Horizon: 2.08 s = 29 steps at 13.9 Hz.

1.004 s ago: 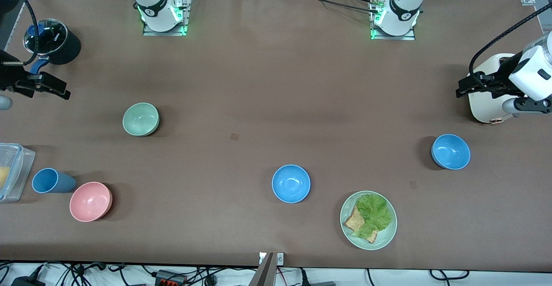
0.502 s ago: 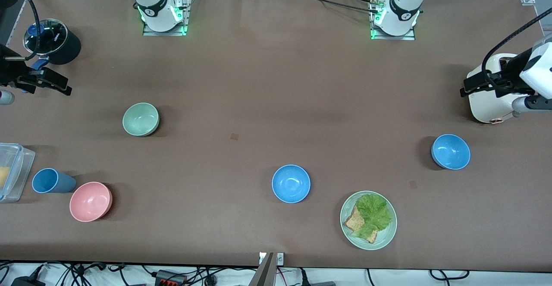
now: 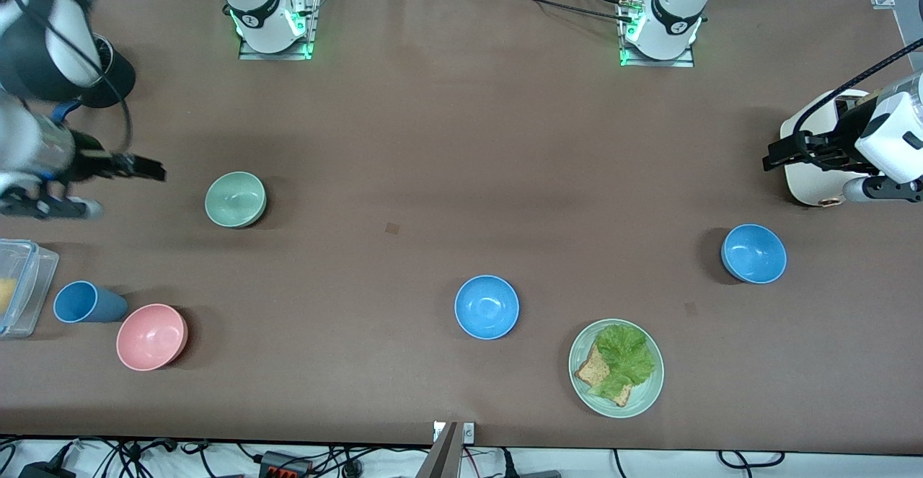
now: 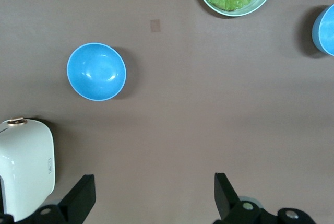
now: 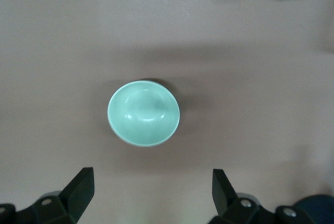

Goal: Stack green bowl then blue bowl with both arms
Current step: 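Reach the right gripper down to the pale green bowl rim, then grasp the green bowl rim and carry it toward the table middle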

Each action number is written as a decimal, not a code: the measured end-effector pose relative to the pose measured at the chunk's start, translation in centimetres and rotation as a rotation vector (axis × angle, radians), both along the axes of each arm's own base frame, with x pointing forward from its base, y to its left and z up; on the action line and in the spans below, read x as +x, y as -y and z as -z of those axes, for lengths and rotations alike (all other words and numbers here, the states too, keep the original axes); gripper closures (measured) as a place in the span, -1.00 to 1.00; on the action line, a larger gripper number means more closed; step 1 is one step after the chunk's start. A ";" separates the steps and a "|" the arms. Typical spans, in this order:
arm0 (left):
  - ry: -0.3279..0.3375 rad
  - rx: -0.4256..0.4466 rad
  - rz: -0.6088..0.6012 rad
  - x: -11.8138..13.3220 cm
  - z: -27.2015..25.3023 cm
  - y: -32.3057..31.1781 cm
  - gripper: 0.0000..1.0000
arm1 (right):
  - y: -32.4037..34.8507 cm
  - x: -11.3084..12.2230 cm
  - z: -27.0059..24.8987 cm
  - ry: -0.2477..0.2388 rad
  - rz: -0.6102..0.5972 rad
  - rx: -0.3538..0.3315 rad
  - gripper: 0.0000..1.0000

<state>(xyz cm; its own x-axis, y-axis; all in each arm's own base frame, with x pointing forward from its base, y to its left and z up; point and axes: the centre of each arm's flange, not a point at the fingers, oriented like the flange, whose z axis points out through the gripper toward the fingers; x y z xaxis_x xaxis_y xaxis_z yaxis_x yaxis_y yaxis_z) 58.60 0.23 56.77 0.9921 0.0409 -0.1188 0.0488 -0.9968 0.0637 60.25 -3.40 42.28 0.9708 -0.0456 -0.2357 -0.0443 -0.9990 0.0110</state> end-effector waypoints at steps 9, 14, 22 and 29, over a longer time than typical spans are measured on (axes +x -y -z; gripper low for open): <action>-0.013 0.072 0.018 0.3 0.8 -0.2 -1.00 | 2.2 2.2 18.2 -0.127 0.029 -0.012 -1.00; -0.020 0.073 0.018 0.4 1.1 -0.2 -1.00 | 2.4 -0.4 22.8 -0.231 0.035 -0.007 -1.00; -0.020 0.073 0.018 0.5 1.2 -0.2 -1.00 | 2.4 -1.7 23.6 -0.259 0.014 0.008 0.45; -0.021 0.073 0.013 0.5 1.2 -0.4 -1.00 | -2.4 -0.8 21.2 -0.239 -0.071 0.047 0.89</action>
